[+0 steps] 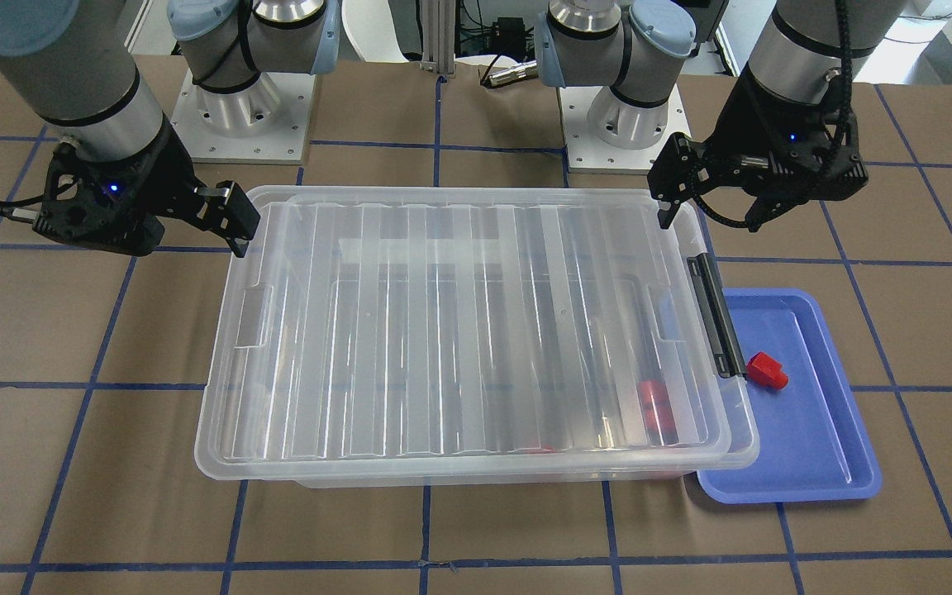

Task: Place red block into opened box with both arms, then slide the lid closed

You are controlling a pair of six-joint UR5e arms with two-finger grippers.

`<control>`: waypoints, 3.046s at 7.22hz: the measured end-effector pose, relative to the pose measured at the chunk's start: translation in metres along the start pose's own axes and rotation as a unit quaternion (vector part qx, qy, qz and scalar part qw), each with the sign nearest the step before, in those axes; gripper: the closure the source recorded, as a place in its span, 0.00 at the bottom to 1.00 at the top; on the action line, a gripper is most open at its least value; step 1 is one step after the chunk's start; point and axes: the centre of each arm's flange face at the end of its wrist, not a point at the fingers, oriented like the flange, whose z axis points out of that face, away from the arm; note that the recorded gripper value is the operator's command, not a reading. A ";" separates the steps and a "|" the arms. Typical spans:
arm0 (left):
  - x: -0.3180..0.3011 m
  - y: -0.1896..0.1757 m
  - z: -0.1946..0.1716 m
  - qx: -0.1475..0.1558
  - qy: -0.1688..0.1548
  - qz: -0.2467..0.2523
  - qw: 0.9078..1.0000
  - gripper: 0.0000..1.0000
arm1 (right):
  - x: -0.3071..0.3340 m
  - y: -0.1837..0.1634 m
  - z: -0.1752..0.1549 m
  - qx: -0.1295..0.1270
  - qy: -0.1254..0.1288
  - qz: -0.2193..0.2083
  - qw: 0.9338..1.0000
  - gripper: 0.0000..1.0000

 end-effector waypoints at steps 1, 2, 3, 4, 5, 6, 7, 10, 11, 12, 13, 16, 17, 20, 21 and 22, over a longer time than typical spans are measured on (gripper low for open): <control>0.000 0.000 0.000 0.000 0.000 0.000 1.000 0.00 | 0.001 -0.015 0.015 0.001 0.000 -0.007 1.000 0.00; 0.000 0.000 0.000 0.000 0.000 0.000 1.000 0.00 | 0.006 -0.028 0.030 -0.004 0.001 -0.007 1.000 0.00; 0.000 0.000 0.000 0.000 0.000 0.000 1.000 0.00 | 0.012 -0.038 0.046 -0.012 0.002 -0.002 1.000 0.00; 0.000 0.000 0.000 0.000 0.001 0.000 1.000 0.00 | 0.017 -0.045 0.059 -0.015 0.002 0.004 1.000 0.00; 0.000 0.000 0.001 -0.001 0.001 0.000 1.000 0.00 | 0.019 -0.047 0.070 -0.017 0.001 0.007 1.000 0.00; 0.000 0.000 0.001 -0.001 0.001 0.000 1.000 0.00 | 0.020 -0.048 0.078 -0.019 0.001 0.008 1.000 0.00; 0.000 0.000 0.001 -0.001 0.002 0.000 1.000 0.00 | 0.020 -0.050 0.086 -0.021 0.001 0.008 1.000 0.00; 0.000 -0.001 0.002 -0.002 0.002 0.000 1.000 0.00 | 0.020 -0.056 0.100 -0.021 0.001 0.006 1.000 0.00; 0.000 -0.001 0.002 -0.002 0.002 0.000 1.000 0.00 | 0.021 -0.058 0.100 -0.017 0.001 0.002 1.000 0.00; 0.000 -0.001 0.002 -0.002 0.002 0.000 1.000 0.00 | 0.023 -0.060 0.099 -0.013 0.002 -0.005 1.000 0.00; 0.000 -0.001 0.002 -0.002 0.002 0.000 1.000 0.00 | 0.027 -0.062 0.098 -0.011 0.004 -0.006 1.000 0.00; 0.000 -0.001 0.002 -0.001 0.002 0.000 1.000 0.00 | 0.062 -0.073 0.096 -0.012 0.005 0.010 1.000 0.00; 0.000 -0.001 0.001 -0.001 0.002 0.000 1.000 0.00 | 0.069 -0.074 0.096 -0.012 0.005 0.012 1.000 0.00; 0.000 -0.001 0.001 -0.001 0.002 -0.001 1.000 0.00 | 0.082 -0.077 0.094 -0.010 0.008 0.008 1.000 0.00; 0.000 -0.002 0.002 0.000 0.001 -0.002 1.000 0.00 | 0.091 -0.078 0.093 -0.009 0.012 0.005 1.000 0.00; -0.002 -0.004 0.002 0.005 -0.001 -0.005 1.000 0.00 | 0.102 -0.080 0.092 -0.009 0.014 0.004 1.000 0.00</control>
